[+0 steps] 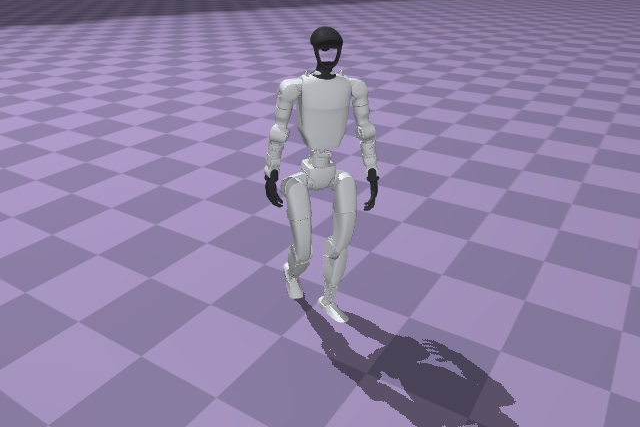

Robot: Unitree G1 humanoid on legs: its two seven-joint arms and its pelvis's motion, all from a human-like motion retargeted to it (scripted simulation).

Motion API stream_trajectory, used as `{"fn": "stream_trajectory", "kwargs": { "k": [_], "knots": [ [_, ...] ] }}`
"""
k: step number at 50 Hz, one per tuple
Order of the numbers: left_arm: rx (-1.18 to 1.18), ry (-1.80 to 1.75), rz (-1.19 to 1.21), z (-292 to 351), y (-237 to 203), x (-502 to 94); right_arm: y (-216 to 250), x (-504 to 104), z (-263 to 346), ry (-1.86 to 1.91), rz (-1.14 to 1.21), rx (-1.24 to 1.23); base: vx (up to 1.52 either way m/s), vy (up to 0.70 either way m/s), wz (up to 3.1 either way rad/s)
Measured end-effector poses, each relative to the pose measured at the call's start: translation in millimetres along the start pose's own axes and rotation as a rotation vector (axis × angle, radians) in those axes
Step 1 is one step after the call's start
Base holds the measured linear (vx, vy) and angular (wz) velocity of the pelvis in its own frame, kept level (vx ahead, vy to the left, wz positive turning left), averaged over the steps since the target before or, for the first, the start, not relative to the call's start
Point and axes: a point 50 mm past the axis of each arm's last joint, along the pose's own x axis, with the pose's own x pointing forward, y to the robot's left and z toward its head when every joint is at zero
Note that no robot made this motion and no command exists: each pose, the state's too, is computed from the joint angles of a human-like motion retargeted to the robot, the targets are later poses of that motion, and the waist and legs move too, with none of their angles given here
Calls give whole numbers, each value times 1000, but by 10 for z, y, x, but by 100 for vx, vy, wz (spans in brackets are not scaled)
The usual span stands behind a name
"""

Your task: Walk run

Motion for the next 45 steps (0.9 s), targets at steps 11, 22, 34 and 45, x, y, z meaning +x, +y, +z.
{"fn": "stream_trajectory", "kwargs": {
  "k": [11, 22, 34, 45],
  "knots": [
    [22, -428, 199, 1179, 624, -178, 379, -77, -591, 173, 103, 96, 66, -21, 45],
    [80, -166, 50, 392, 158, -6, 275, -22, -319, 96, 67, 84, 73, -46, 36],
    [-52, 274, -232, -1053, -979, -276, -429, -82, 1029, -291, -148, 90, 62, -45, -36],
    [-90, 417, -352, -1473, -1246, -515, -897, -462, 1868, -610, -333, -23, 61, -30, -66]
  ]
}}
